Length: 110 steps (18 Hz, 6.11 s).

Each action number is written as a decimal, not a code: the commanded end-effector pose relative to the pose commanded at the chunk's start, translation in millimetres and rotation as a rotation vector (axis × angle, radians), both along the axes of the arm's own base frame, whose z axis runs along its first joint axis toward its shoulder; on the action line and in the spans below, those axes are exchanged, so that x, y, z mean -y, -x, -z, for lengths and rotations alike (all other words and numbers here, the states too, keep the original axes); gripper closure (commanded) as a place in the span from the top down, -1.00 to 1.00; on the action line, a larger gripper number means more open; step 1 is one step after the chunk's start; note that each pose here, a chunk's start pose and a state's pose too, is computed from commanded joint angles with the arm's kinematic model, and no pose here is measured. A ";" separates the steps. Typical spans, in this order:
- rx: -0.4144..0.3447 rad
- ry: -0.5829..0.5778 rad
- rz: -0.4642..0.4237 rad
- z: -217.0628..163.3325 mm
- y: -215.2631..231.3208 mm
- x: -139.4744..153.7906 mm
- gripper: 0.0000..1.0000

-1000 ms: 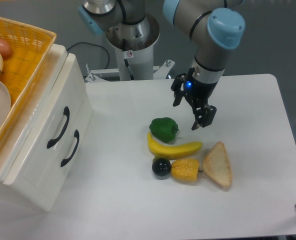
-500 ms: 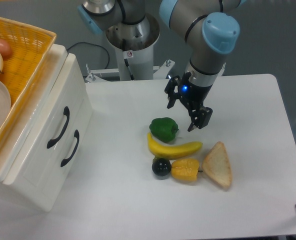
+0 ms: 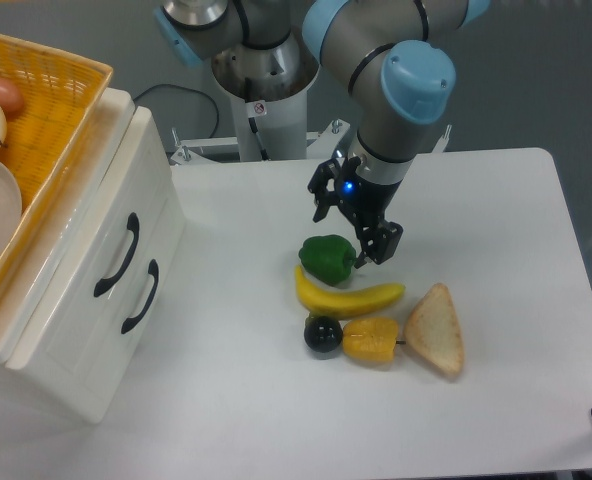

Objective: Slide open the top white drawer
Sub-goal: 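Lower the open gripper slightly above the green pepper, then move the gripper toward the upper drawer handle of the white cabinet, then align the gripper fingers around the upper drawer's black handle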

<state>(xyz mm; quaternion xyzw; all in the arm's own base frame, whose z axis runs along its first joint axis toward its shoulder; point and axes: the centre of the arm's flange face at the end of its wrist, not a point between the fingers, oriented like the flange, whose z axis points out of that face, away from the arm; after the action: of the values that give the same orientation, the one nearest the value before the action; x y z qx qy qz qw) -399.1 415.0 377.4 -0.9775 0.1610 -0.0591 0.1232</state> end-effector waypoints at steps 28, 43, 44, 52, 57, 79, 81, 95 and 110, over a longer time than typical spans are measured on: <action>0.283 0.153 -0.601 9.4 -53.9 -66.7 1.00; 0.359 0.115 -0.497 -3.1 -110.6 -105.6 1.00; 0.363 0.112 -0.497 -3.3 -110.9 -105.9 1.00; 0.406 0.119 -0.483 -1.9 -123.2 -111.5 1.00; 0.416 0.119 -0.471 -0.6 -131.8 -117.9 1.00; 0.434 0.144 -0.455 8.5 -152.0 -136.2 1.00; 0.435 0.148 -0.455 9.3 -155.9 -138.5 1.00; 0.448 0.145 -0.456 9.5 -158.4 -144.1 1.00; 0.451 0.156 -0.452 15.3 -160.6 -148.2 1.00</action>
<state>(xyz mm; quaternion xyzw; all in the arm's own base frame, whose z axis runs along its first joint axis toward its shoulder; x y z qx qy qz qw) -238.6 563.3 362.1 -0.9573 -0.0962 -0.2572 0.0906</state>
